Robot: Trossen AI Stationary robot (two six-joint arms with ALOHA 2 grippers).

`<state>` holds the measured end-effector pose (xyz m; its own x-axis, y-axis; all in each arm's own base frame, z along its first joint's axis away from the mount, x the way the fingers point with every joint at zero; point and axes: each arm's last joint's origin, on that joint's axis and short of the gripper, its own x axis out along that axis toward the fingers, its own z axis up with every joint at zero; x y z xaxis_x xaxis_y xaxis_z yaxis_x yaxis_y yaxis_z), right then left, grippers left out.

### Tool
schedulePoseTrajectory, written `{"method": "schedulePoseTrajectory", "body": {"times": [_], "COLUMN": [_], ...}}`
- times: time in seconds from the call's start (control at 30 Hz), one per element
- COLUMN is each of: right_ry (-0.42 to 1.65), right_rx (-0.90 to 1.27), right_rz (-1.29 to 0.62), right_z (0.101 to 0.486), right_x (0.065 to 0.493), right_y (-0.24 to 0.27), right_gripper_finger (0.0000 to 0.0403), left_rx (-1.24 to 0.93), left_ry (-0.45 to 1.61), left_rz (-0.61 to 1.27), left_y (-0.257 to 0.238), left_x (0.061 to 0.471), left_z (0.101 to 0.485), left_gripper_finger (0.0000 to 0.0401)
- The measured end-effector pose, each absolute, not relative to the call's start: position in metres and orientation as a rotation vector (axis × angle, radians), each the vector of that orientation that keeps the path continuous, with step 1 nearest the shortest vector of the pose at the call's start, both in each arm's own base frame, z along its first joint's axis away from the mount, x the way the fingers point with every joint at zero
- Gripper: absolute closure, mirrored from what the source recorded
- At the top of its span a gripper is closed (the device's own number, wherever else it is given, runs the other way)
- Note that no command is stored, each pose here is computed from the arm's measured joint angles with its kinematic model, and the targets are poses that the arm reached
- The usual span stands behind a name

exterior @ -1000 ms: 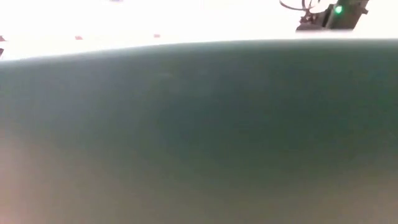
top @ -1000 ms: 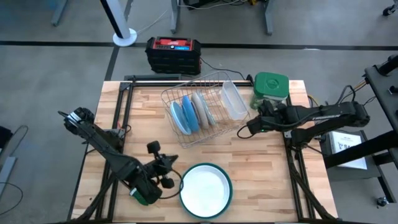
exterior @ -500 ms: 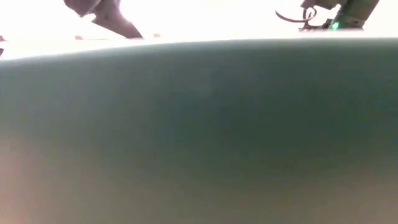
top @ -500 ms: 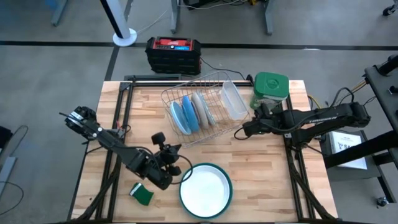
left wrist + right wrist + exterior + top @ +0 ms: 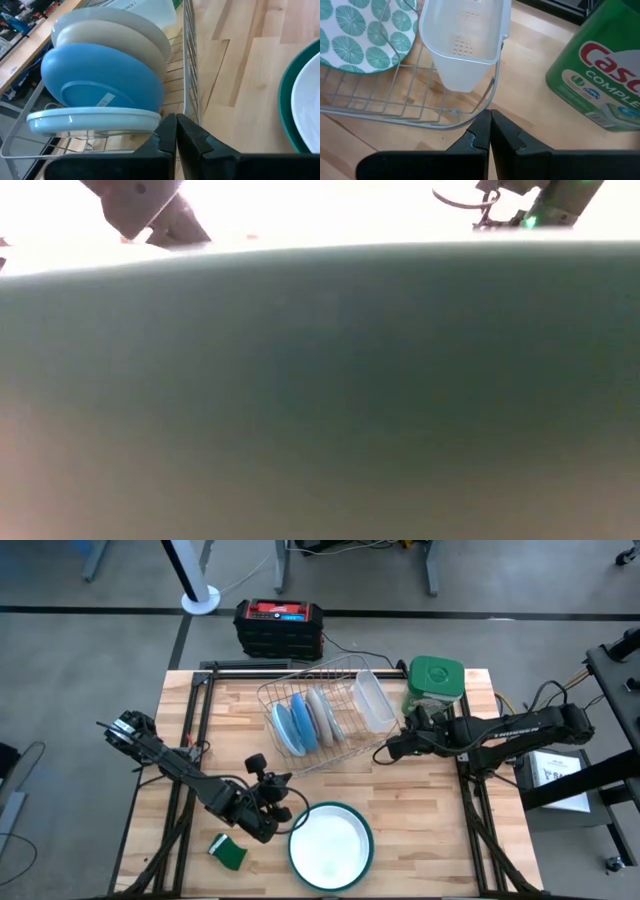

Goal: Sort dishes
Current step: Adjust the dish rack

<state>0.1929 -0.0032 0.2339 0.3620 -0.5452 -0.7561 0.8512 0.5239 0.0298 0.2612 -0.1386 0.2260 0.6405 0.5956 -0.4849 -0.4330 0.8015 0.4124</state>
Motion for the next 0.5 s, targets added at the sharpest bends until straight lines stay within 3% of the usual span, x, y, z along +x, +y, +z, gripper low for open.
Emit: {"method": "schedulePoseTrajectory", "body": {"times": [0.3,0.5], "right_ry": [0.801,0.667], "right_rx": [0.512,0.456], "right_rz": [-0.961,-0.972], "right_z": [0.239,0.258], "right_x": [0.184,0.185], "right_y": [-0.002,-0.004], "right_gripper_finger": [0.0403,0.0403], "left_rx": [0.306,0.324], "left_ry": [0.602,0.608], "left_rz": [0.652,0.698], "left_y": [-0.136,-0.125], "left_x": [0.261,0.262], "left_z": [0.225,0.219], "left_gripper_finger": [0.0401,0.0401]}}
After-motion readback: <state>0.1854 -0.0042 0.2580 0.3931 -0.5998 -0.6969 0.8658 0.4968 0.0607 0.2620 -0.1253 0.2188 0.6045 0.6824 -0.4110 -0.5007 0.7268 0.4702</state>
